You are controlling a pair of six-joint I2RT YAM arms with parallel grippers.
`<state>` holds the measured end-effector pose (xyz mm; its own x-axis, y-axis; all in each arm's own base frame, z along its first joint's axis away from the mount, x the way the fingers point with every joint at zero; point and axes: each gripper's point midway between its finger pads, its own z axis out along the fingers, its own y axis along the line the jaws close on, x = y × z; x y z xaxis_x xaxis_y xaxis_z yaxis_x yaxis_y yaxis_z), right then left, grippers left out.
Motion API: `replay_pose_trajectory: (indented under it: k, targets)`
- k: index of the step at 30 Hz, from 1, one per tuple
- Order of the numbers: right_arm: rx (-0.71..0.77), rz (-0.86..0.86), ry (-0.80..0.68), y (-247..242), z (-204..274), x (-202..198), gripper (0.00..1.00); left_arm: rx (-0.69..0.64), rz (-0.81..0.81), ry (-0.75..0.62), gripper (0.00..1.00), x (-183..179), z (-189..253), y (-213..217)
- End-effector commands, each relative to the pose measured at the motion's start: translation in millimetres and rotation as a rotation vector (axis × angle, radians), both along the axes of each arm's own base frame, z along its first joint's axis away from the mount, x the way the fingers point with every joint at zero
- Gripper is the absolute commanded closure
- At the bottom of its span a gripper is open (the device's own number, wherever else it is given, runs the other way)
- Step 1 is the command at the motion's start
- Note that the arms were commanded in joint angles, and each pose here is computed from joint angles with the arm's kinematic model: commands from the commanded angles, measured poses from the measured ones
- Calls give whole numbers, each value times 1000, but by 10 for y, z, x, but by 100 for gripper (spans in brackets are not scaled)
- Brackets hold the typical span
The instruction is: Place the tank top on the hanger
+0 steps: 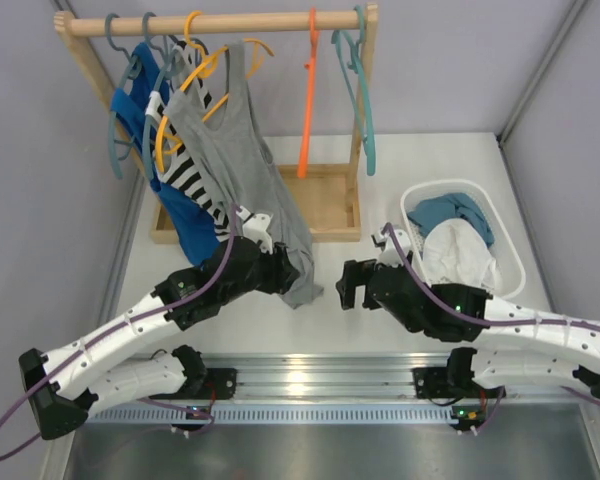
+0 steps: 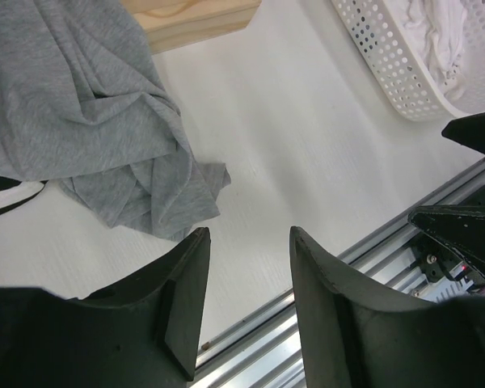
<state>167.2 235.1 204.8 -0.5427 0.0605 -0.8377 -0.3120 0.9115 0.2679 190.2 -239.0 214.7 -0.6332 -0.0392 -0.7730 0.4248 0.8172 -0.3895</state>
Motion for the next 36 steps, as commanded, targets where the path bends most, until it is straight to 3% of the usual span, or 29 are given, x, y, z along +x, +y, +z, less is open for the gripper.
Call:
replay_pose_trajectory:
  k: [1, 5, 11, 18, 27, 36]
  targets:
    - [-20, -44, -44, -109, 244, 91, 0, -65, 25, -45, 51, 51, 193, -27]
    - [-78, -56, -57, -148, 394, 184, 0, -54, 30, -35, 51, 39, 159, -4]
    - [-3, -125, 87, -600, 364, 799, 0, -64, 30, -42, 51, 23, 188, 18]
    - [-11, -495, 204, -1779, 145, 1405, 0, -80, 9, -43, 51, -12, 260, -6]
    - [-149, -767, 297, -2556, -391, 1370, 3, -106, -23, -41, 51, -78, 310, -22]
    - [-208, -849, 334, -2927, -809, 1364, 7, -113, -26, -29, 50, -124, 234, 6]
